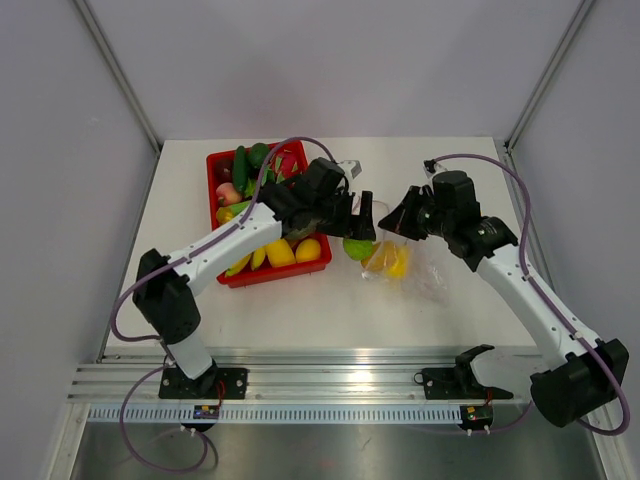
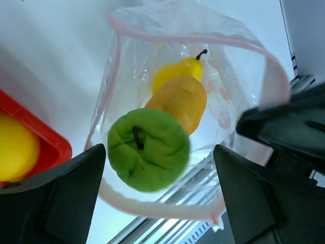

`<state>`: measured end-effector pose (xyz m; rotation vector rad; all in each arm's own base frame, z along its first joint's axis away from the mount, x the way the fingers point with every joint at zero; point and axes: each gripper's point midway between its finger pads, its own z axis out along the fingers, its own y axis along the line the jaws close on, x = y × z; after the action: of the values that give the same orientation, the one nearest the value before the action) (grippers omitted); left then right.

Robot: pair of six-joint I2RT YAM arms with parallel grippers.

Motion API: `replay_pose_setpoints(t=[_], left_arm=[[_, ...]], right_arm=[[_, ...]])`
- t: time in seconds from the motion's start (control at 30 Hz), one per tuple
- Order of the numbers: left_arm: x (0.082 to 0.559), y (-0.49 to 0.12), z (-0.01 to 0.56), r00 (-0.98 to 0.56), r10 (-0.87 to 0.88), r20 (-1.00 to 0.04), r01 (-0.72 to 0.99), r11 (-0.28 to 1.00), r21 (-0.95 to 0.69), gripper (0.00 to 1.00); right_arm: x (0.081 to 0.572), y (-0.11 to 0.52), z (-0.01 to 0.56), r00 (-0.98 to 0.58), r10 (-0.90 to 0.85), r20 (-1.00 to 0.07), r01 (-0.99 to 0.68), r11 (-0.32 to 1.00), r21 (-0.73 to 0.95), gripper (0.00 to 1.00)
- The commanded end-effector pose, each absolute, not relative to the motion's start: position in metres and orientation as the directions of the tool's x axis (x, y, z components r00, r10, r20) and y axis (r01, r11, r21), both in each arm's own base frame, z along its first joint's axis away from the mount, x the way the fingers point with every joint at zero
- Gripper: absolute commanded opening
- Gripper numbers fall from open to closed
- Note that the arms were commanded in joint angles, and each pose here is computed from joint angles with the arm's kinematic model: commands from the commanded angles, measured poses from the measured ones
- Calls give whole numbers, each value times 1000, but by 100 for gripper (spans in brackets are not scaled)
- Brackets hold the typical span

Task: Place the food in the zip-top bag and seal the zipper
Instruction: Place the fake fruit in the zipper food storage bag, then adjust the zipper food storage bag at the center of the board.

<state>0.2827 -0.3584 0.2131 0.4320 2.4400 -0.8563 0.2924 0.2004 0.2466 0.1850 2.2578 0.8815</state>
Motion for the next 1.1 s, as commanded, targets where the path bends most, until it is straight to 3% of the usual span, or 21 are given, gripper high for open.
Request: replay_pose_setpoints(t=[0.0, 0.17, 0.37, 0.53, 1.0, 1.07], left_arm=[[289, -379, 239, -807, 105, -582, 472, 706, -528, 99], [292, -357, 286, -724, 80, -685, 514, 724, -459, 96], [311, -309, 318, -669, 9, -743, 471, 779, -414, 69], [322, -289, 281, -741, -31, -671, 388, 795, -466, 64], [293, -323, 192, -863, 63, -501, 375, 744, -552, 51], [288, -330, 185, -869, 82, -488, 380, 742, -552, 44]], right_arm=[[288, 203, 268, -719, 371, -588, -158, 736, 658, 2], [286, 199, 262, -719, 370, -588, -142, 750, 646, 2], [287, 201, 259, -728, 368, -578, -141, 745, 652, 2], [289, 202, 262, -725, 363, -585, -150, 746, 649, 2], [287, 199, 269, -714, 372, -593, -151, 745, 650, 2], [286, 199, 270, -713, 372, -594, -153, 745, 650, 2]])
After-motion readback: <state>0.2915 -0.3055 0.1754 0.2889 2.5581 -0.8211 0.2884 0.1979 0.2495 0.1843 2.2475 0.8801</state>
